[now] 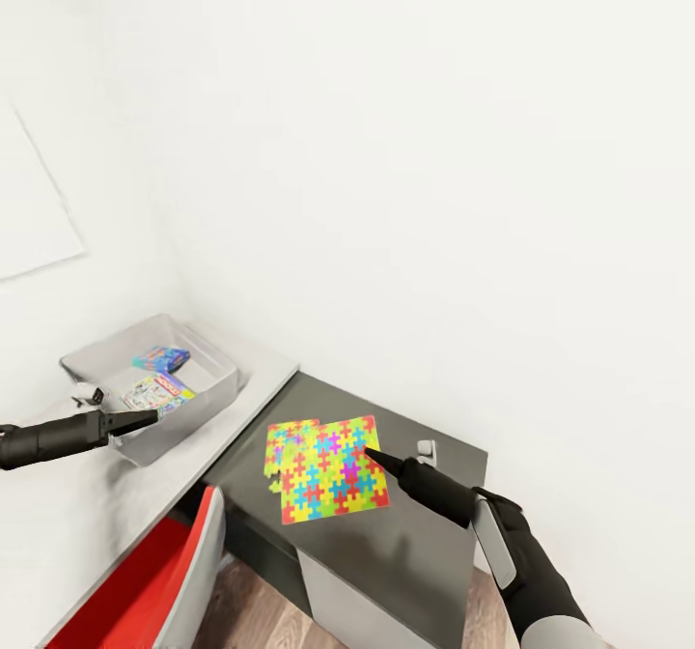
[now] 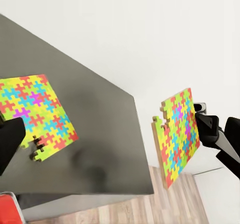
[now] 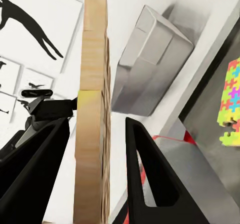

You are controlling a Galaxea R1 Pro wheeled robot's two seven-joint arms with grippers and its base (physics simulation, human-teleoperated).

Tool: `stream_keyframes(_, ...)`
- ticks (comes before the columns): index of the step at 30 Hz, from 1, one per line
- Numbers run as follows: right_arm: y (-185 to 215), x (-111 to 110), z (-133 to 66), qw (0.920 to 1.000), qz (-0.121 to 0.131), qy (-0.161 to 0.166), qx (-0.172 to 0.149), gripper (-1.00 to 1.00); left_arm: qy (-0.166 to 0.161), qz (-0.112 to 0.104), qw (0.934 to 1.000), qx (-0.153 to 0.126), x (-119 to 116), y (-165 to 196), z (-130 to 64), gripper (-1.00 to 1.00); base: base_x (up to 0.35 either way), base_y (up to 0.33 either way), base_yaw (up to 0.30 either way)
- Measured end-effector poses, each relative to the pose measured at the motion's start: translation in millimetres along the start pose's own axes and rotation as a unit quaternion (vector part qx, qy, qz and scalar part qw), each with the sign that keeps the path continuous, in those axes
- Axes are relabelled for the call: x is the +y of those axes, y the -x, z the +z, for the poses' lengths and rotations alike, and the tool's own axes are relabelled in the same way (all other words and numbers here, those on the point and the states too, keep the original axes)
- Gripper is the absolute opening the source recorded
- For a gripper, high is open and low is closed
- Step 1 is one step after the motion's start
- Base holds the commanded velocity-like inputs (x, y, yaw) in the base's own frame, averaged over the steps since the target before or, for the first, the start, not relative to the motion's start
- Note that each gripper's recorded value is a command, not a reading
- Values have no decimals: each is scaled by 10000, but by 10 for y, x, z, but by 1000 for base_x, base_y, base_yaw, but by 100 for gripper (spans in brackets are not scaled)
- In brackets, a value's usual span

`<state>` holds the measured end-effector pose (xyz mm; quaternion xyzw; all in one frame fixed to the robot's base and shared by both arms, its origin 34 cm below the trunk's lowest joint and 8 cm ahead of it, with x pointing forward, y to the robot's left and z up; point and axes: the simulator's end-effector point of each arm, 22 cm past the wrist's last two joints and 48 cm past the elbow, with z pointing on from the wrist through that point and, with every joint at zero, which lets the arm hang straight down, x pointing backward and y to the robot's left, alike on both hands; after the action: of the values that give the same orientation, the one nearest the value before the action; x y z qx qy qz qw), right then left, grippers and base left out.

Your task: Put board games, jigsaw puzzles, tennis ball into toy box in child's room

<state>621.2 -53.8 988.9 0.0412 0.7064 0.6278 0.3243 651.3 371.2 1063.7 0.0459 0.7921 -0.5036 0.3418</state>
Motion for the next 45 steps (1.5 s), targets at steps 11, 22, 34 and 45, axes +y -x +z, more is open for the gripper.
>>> stream_keyframes(11, 29, 64, 2, 10000, -58, 33, -14, -100, -17, 57, 10000, -33, -59, 37, -25, 100, 0, 0, 209)
stream_keyframes(22, 52, 114, -4, 9999, -106, 54, -24, -100, -40, 106, 9999, -64, -117, 68, -40, 100, 0, 0, 216)
stream_keyframes(34, 62, 114, -21, 9999, -121, 49, -33, -100, -44, 114, 9999, -68, -125, 73, -41, 100, 0, 0, 47)
stream_keyframes(45, 67, 140, -10, 9999, -141, 69, -43, -100, -49, 128, 9999, -76, -140, 81, -48, 100, 0, 0, 0)
